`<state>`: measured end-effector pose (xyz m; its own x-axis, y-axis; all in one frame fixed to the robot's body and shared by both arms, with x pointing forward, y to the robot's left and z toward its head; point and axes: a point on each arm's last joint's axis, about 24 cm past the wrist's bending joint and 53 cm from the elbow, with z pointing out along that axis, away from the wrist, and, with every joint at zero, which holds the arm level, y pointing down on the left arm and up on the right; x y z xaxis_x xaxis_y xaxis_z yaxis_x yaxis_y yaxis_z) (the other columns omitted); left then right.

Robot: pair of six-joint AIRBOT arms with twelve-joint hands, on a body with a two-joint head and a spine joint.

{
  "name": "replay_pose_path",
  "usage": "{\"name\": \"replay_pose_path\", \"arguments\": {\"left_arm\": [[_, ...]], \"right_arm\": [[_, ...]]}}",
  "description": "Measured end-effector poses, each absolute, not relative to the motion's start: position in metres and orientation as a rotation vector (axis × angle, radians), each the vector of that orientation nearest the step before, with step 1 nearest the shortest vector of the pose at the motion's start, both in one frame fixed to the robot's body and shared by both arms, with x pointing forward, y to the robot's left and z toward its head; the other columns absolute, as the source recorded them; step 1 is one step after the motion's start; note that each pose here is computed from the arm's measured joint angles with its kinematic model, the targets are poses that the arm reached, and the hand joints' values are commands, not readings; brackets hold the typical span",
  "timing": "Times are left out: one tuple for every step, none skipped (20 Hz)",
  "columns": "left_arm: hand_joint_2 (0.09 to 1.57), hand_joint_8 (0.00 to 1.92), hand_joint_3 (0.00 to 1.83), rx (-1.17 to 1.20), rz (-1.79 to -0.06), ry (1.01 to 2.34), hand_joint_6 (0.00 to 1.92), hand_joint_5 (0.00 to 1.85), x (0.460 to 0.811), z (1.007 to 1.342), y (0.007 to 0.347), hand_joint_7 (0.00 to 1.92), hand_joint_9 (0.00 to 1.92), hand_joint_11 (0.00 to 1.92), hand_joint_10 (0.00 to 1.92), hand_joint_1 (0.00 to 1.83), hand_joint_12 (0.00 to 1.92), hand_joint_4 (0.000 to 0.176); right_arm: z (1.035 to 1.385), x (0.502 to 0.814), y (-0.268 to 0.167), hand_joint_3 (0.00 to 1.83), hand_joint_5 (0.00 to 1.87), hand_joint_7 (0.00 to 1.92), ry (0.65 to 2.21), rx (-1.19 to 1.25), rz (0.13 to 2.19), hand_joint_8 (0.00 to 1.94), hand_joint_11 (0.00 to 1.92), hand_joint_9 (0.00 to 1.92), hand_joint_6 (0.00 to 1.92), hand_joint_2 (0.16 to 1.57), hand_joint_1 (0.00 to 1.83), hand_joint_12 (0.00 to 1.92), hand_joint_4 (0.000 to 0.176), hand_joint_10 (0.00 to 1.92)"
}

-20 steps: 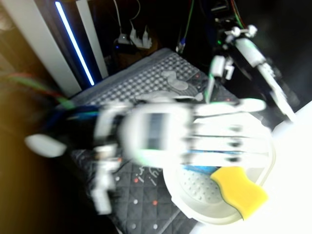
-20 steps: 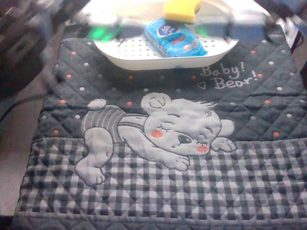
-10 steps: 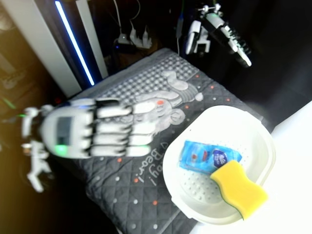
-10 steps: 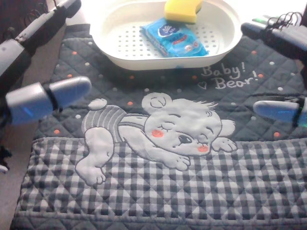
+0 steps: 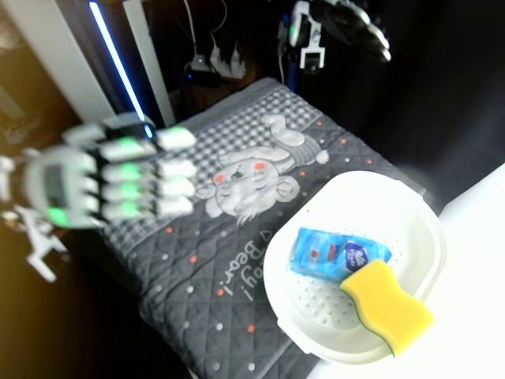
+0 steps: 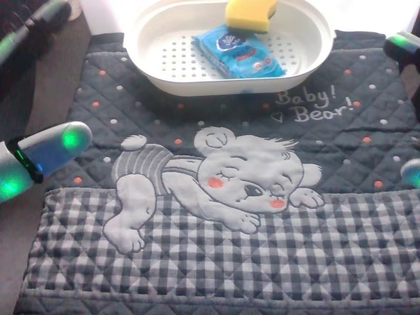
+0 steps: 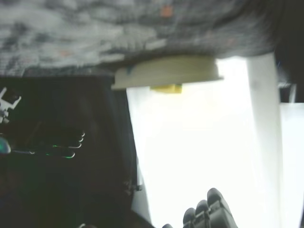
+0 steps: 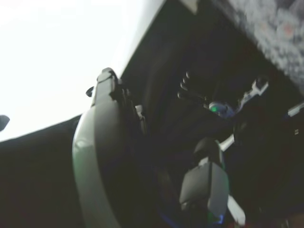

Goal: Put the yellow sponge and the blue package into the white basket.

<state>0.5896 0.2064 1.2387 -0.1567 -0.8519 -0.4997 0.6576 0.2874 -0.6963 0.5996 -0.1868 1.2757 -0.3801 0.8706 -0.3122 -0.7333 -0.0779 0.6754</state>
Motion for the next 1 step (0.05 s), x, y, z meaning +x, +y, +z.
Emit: {"name": "replay_pose_path", "arguments": {"left_arm": [[1.24, 0.01, 0.00, -0.201, -1.356, 1.100, 0.01, 0.24, 0.5873, 1.2418, 0.2003, 0.21, 0.19, 0.22, 0.01, 0.13, 0.04, 0.038]], "right_arm": [[1.2764, 0.5986, -0.1864, 0.00, 0.49, 0.28, 0.943, 0.200, 1.728, 0.01, 0.13, 0.20, 0.03, 1.14, 0.44, 0.01, 0.028, 0.01]]}}
